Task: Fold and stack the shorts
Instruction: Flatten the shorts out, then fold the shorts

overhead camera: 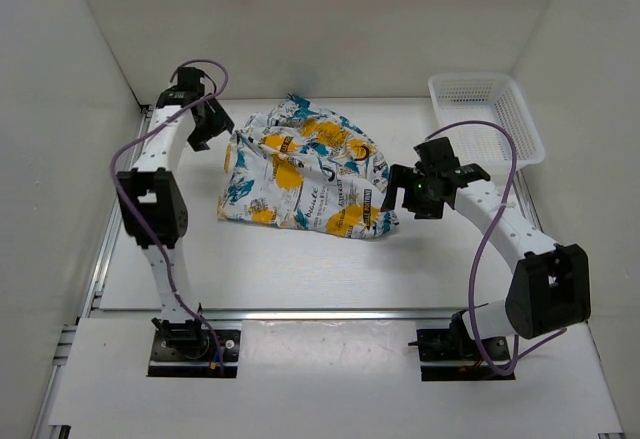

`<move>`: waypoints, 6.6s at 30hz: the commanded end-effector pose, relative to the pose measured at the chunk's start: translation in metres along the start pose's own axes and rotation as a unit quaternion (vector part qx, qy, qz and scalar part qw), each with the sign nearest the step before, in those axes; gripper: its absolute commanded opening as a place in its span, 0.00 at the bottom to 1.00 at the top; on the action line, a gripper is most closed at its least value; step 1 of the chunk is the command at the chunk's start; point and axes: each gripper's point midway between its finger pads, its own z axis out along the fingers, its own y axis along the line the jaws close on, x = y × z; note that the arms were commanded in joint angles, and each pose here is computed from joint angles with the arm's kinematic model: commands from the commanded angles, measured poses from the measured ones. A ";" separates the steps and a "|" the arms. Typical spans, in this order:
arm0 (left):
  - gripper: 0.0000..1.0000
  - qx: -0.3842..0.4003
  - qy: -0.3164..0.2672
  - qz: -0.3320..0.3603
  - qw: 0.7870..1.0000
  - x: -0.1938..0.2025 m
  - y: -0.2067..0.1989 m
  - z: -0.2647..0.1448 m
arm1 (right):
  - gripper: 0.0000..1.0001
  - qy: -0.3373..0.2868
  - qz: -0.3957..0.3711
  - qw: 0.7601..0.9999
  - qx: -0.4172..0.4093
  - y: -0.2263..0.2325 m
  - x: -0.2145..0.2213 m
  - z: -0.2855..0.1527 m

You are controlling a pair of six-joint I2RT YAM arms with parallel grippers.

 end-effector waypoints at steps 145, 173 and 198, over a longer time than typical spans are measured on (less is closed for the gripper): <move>0.10 -0.002 -0.019 -0.006 1.000 0.075 0.028 -0.140 | 0.00 -0.122 0.106 0.987 0.023 -0.007 -0.055 0.035; 0.10 0.251 -0.470 -0.116 0.838 -0.005 0.074 -0.589 | 0.00 -0.427 -0.122 0.895 -0.050 0.047 -0.073 -0.365; 0.10 0.127 -0.212 -0.027 0.969 -0.142 -0.059 -0.157 | 0.00 -0.178 -0.016 0.979 0.103 -0.026 -0.200 0.008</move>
